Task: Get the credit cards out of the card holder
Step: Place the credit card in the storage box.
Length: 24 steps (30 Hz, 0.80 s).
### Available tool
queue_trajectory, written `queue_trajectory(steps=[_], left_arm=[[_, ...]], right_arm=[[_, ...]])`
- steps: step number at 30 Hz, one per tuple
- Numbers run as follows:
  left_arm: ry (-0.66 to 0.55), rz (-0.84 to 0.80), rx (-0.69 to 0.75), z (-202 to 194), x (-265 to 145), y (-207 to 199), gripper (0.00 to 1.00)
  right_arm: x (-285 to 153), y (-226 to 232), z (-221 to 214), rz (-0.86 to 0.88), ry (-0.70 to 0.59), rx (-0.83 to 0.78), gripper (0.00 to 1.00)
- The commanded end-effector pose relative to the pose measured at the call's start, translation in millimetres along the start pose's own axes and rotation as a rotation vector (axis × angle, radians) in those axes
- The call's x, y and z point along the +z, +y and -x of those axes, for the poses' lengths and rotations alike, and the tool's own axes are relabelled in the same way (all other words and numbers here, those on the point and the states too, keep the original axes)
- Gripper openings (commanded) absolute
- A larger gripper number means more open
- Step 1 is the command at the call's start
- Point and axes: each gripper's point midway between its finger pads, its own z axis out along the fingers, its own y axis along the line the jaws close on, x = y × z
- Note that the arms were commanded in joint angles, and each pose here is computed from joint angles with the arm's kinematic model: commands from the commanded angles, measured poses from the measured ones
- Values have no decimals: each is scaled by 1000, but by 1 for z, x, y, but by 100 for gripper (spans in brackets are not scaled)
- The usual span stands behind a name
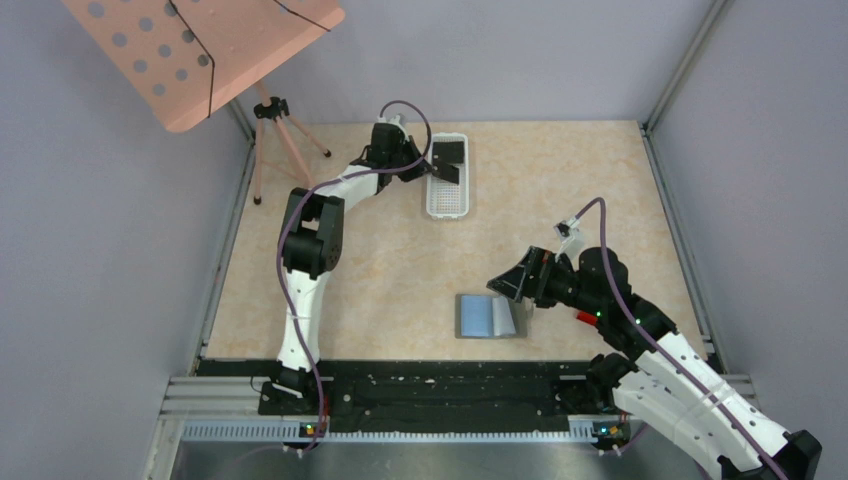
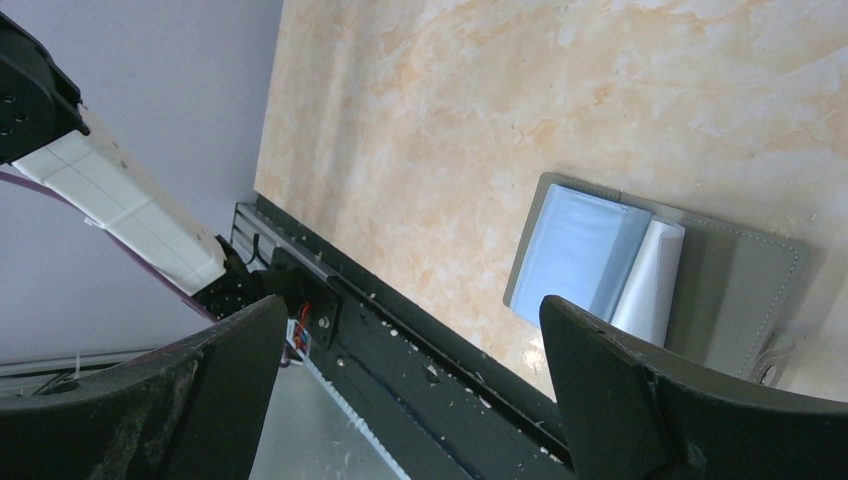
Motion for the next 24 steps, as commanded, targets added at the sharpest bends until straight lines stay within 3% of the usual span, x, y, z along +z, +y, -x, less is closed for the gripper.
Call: queue_trajectory(steps=[1, 16, 24], left_arm=[[-90, -44, 42, 32, -1, -15, 0], [-145, -82, 71, 46, -2, -22, 0], [-149, -109, 77, 43, -23, -32, 0]], right_arm=[[-3, 17, 17, 51, -53, -24, 96], [-2, 17, 18, 45, -55, -19, 96], [-4, 18, 19, 44, -53, -25, 96]])
